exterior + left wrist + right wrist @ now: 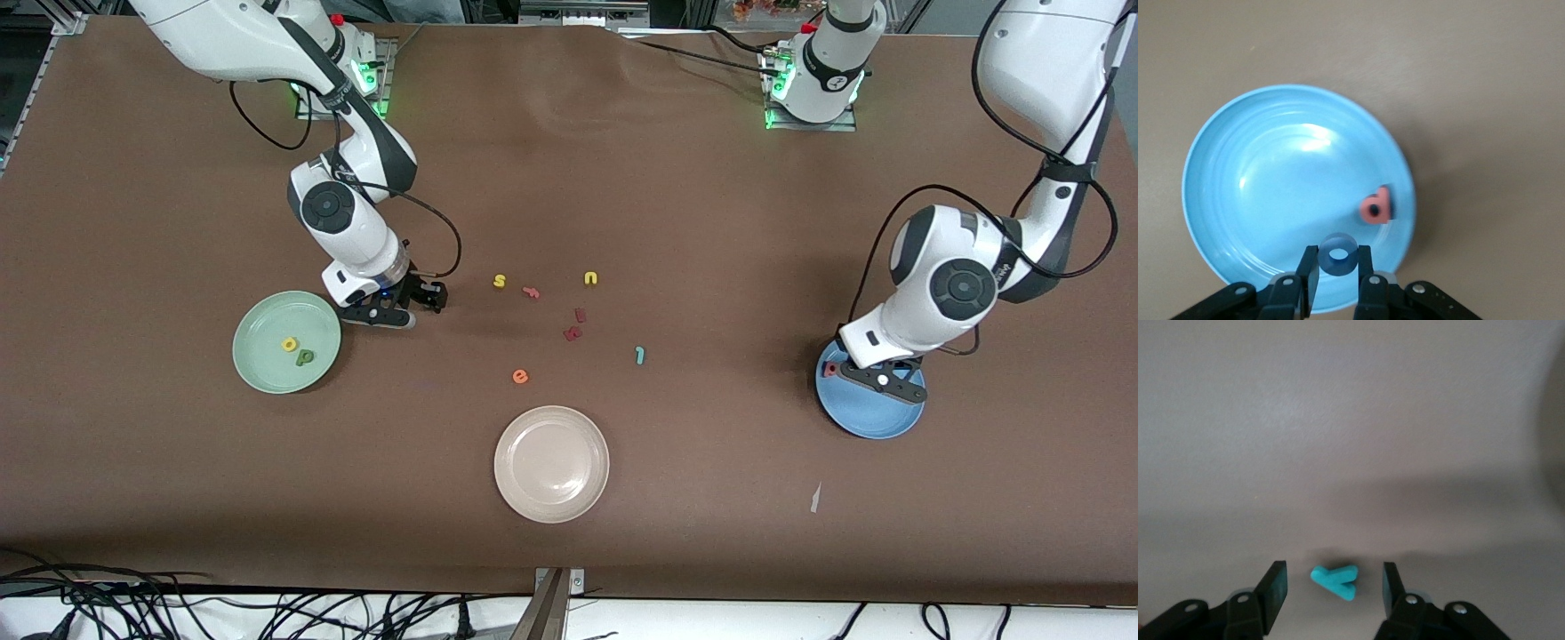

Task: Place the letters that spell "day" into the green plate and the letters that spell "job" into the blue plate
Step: 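Place yellow a with the right gripper while the left gripper places blue o, then grasp teal y with the right gripper while the left gripper reaches teal l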

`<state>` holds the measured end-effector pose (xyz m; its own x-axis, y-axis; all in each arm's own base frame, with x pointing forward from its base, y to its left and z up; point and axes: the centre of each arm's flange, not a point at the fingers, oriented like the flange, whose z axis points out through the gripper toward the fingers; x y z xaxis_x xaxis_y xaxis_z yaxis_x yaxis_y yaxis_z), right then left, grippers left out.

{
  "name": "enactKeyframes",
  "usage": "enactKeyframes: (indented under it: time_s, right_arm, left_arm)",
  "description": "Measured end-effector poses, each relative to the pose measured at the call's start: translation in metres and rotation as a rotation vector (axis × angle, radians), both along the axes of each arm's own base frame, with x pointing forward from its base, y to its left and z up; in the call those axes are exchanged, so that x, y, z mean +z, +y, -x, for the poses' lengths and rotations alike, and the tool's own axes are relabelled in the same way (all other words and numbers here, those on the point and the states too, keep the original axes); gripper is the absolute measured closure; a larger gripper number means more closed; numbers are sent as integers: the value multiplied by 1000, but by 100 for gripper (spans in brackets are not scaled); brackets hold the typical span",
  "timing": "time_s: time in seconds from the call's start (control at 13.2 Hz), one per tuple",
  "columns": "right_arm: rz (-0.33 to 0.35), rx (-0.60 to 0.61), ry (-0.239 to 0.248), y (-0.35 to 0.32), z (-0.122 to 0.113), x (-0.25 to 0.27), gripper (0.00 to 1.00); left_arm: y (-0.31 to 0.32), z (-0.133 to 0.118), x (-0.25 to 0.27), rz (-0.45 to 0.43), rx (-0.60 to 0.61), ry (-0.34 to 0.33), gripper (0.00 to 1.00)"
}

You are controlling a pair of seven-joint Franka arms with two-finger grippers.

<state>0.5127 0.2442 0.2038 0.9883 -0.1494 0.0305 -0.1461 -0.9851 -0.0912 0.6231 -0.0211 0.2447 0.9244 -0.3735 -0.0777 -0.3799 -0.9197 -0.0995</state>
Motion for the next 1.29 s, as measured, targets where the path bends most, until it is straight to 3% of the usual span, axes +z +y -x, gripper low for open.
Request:
enactKeyframes:
  time_s: [0.45, 0.68, 0.98, 1.29]
  right_arm:
    - [15, 13, 3, 2, 14, -19, 33]
    - [21, 13, 7, -5, 18, -26, 33]
    - [21, 18, 12, 7, 26, -29, 34]
    - [30, 34, 1, 7, 26, -32, 34]
  left_arm:
    - [-47, -16, 18, 151, 195, 19, 3]
    - [-125, -12, 19, 178, 274, 25, 0]
    - [-247, 7, 15, 188, 284, 24, 0]
    - [-295, 9, 1, 191, 262, 20, 0]
